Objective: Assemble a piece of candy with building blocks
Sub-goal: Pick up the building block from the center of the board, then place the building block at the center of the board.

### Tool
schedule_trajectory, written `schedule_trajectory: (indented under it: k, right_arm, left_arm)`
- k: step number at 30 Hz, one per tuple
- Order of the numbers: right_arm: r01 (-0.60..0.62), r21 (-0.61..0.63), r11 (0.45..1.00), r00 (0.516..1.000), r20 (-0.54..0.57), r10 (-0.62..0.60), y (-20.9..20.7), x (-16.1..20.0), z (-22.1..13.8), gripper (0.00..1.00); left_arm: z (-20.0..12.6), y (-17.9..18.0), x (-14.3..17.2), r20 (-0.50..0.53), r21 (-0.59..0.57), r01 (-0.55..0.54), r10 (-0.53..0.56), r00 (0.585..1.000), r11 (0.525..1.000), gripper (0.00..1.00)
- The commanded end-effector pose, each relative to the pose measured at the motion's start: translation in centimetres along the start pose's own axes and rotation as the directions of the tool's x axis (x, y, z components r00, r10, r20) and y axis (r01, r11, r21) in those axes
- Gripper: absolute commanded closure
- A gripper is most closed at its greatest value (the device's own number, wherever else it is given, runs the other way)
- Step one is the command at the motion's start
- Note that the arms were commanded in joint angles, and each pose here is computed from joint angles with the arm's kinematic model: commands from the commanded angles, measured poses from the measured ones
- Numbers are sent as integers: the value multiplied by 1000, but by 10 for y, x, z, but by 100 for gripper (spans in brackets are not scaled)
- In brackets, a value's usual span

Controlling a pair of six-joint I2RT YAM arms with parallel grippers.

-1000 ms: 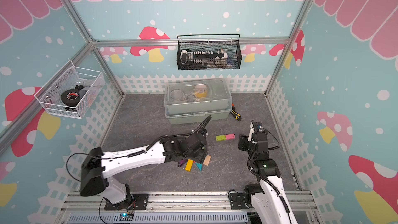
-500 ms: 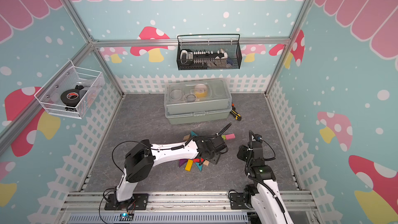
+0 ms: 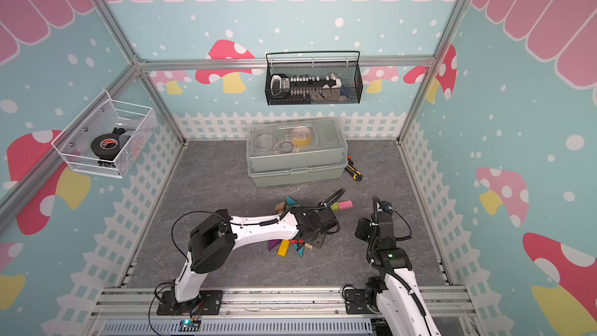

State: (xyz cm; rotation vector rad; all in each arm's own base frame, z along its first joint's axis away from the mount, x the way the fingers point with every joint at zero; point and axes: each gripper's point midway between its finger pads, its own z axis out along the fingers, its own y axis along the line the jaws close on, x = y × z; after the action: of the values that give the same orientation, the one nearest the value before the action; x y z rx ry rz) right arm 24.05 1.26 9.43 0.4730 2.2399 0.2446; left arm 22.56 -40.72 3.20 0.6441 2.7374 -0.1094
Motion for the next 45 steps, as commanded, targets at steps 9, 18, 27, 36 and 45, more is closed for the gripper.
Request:
schedule_trajectory:
  k: [9, 18, 27, 36, 45]
  right_arm:
    - [-14, -19, 1000, 1000, 1, 14, 2, 3, 2, 58]
    - [-16, -22, 1000, 1000, 3, 16, 2, 3, 2, 60]
    - [-37, -3, 999, 999, 21, 37, -4, 4, 1, 60]
    - [-72, 20, 997, 990, 120, 69, -14, -4, -10, 66]
    - [-99, 33, 995, 983, 160, 92, -20, -5, -15, 66]
  left_arm:
    - [15, -10, 17, -34, -11, -16, 16, 999, 1000, 46]
    - [16, -16, 20, -35, -2, -34, 34, 999, 999, 59]
    - [7, -34, -28, 88, 36, -233, 229, 969, 972, 89]
    - [6, -73, -80, 196, 120, -518, 491, 849, 847, 95]
    - [23, -89, -110, 249, 140, -639, 597, 762, 757, 95]
